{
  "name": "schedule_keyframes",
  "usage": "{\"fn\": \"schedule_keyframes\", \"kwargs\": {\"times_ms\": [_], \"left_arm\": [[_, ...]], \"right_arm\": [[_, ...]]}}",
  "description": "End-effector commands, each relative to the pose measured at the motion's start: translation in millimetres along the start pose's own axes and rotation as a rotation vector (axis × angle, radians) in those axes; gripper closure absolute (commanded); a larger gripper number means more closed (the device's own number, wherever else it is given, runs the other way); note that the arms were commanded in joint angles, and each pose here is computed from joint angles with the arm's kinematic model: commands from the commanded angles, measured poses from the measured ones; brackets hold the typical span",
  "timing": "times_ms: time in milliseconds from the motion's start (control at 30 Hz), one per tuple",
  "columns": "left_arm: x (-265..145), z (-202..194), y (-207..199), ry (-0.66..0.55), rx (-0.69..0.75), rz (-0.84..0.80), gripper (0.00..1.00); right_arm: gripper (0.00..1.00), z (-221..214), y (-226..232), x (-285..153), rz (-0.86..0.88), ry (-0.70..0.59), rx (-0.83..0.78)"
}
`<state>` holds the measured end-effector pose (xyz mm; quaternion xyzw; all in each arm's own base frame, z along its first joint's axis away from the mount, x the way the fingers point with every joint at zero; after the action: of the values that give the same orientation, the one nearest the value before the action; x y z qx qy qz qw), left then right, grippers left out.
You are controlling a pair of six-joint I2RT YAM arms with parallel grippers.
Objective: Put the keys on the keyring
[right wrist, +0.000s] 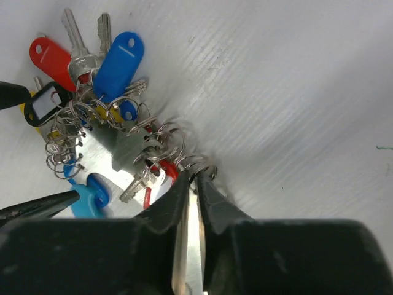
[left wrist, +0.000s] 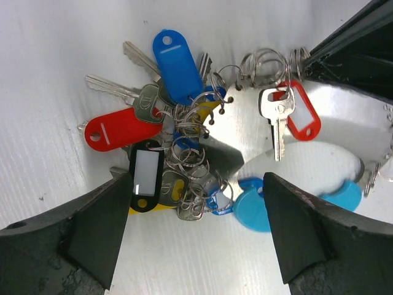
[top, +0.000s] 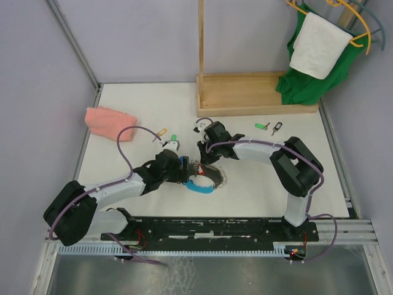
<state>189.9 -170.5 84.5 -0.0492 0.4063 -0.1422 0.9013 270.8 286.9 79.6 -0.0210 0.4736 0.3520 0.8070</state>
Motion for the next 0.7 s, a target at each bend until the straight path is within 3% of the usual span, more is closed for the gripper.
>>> {"fn": "schedule_keyframes", "kwargs": {"times_ms": [0, 67, 500, 667], "left_arm": [[-7.8, 13.9, -7.5, -0.076, -0.053, -0.066, 0.07], [-10.8, 15.4, -7.7, -0.090, -0.075, -0.083, 0.07], [-26.1, 39.4, -8.3, -0.190, -0.116, -0.140, 0.07], [-31.9, 61.8, -10.7, -0.295, -0.094, -0.219, 0.07]], "right_arm": [[0.95, 20.1, 7.7, -25.0, 0.019, -0.080, -0.071], [0.99, 23.1, 8.6, -32.6, 0.014, -0.097, -0.087], [0.99, 29.0, 12.8, -67.9, 0.012, -0.150, -0.199], [0.99, 34.7, 13.9, -87.3, 0.005, -0.210, -0.290]]}}
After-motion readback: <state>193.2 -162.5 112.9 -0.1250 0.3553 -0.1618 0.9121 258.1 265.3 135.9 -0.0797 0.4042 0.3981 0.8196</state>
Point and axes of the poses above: each gripper's point midway between its finger pads, its own x axis out along the fingers, its own y axis along the line the jaws close on, z = x × y, the point moved 7 cm from there along -x, back along the fingers, and after that the axes turned 1 degree about x, right-handed, at the moved point
